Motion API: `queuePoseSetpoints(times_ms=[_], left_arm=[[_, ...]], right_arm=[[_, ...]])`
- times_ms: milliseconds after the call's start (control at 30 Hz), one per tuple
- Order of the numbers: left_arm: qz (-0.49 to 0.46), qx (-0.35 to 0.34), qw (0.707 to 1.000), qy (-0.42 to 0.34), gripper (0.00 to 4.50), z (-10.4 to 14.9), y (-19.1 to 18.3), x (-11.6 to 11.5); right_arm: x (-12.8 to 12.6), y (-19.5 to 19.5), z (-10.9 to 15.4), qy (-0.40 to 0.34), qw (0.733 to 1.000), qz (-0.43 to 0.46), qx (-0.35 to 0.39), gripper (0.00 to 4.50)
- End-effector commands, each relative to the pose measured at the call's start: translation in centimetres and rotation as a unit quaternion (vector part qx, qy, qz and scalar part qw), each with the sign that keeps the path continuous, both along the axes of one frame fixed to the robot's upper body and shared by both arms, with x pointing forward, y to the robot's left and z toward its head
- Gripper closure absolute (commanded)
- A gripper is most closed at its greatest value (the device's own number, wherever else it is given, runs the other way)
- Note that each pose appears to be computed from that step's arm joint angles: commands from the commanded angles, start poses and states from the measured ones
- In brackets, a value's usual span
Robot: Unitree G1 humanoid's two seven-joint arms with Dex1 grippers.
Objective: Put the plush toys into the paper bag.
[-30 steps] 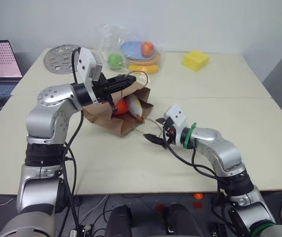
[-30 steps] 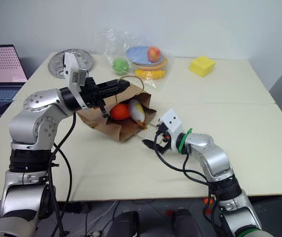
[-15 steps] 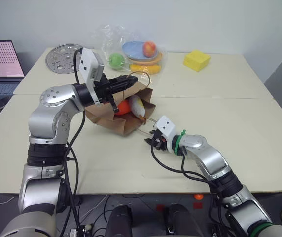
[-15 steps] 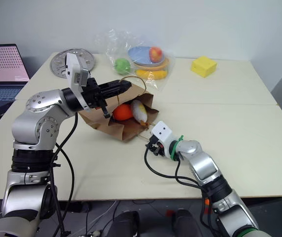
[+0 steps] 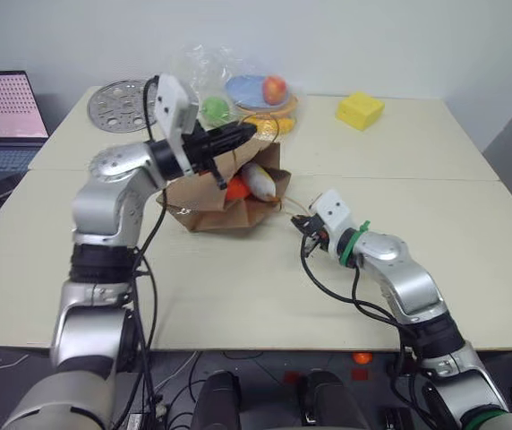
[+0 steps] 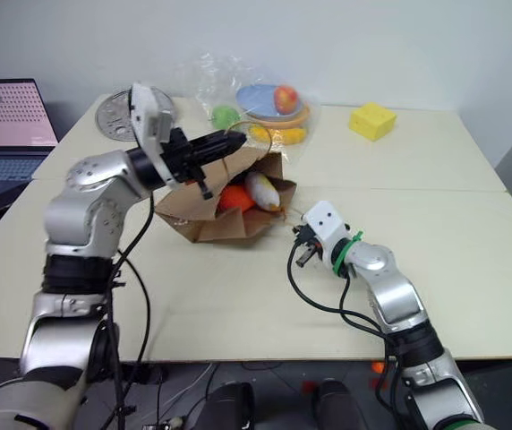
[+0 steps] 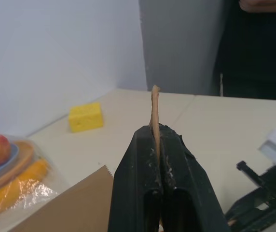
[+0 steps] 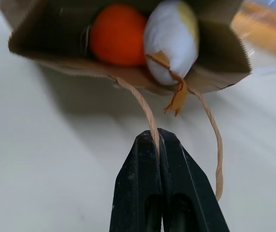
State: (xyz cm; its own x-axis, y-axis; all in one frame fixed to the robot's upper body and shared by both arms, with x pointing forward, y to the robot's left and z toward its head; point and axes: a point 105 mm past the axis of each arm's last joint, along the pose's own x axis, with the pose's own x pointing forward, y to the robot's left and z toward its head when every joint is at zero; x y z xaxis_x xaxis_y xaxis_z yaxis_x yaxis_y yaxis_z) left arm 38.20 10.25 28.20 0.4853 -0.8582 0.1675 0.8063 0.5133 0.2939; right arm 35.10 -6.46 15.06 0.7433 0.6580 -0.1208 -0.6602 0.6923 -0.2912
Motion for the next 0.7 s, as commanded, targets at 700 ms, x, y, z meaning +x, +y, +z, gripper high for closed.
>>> queuePoseSetpoints(times_ms=[700], left_arm=[[0.002,-0.039,0.997,-0.063,4.50,3.1,-1.6,3.4]], right_arm=[[-3.3,1.7,12.0,-0.315,0.949,0.000,-0.006,4.48]])
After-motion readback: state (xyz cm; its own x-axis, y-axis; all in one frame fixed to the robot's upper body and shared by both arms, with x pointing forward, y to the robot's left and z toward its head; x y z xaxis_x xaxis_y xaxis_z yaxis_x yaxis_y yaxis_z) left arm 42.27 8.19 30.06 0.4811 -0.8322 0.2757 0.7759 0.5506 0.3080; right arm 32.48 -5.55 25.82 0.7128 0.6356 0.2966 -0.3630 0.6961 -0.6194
